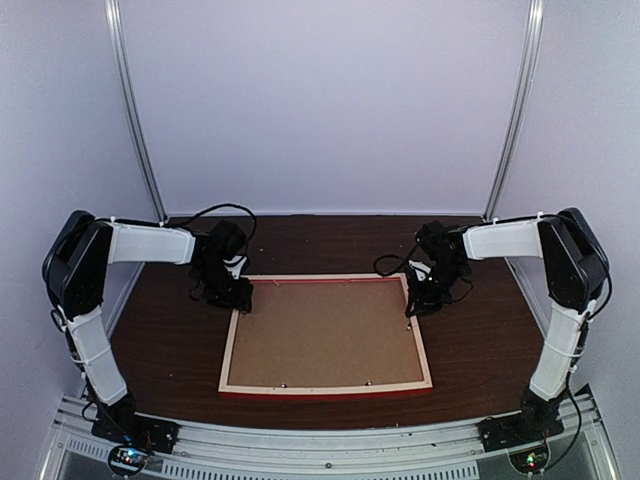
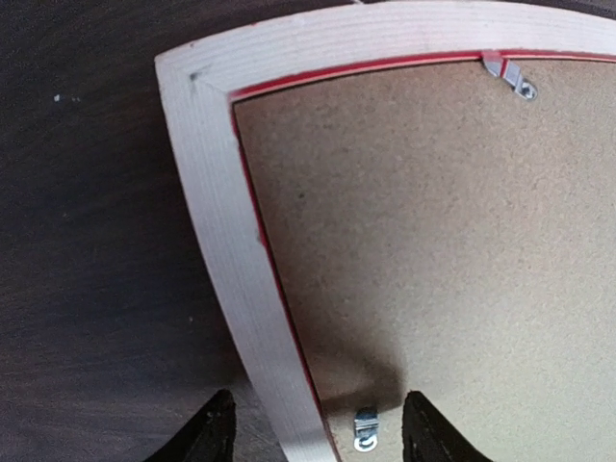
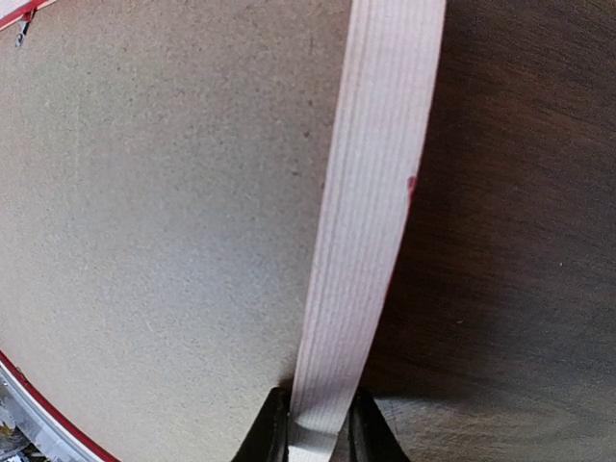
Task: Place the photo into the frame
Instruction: Press the fastener, then press the fastener onto the backboard.
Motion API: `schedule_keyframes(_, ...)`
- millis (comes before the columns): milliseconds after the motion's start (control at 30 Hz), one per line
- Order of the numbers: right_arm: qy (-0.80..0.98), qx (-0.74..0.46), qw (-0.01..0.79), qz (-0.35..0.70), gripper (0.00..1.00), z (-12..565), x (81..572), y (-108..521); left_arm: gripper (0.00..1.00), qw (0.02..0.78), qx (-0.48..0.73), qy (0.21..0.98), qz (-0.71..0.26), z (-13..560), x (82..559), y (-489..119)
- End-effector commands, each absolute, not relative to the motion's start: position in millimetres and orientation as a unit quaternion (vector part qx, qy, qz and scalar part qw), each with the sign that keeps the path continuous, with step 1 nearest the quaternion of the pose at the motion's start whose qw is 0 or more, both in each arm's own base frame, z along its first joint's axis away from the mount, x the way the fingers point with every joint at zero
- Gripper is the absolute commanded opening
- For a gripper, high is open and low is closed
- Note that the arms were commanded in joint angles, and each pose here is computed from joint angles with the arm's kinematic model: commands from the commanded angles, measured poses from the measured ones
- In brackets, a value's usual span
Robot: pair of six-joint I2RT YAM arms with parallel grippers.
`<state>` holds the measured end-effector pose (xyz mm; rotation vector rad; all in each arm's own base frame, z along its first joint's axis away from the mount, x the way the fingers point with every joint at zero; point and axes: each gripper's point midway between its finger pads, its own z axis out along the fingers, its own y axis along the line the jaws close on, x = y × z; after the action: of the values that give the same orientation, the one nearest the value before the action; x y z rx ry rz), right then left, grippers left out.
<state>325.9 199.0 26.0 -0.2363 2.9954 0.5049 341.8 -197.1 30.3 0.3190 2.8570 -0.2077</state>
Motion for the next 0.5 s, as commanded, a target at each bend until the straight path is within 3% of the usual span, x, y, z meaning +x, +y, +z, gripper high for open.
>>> schedule_keyframes(0,0.979,-0.102,0.067,0.165,0.12,22,331,200,0.58,0.126,0.115,0.983,-0.074,32,346,-198)
schedule_keyframes(467,0.979,-0.102,0.064,0.164,0.12,20,331,200,0.4,0.115,0.11,0.985,-0.062,21,341,-192)
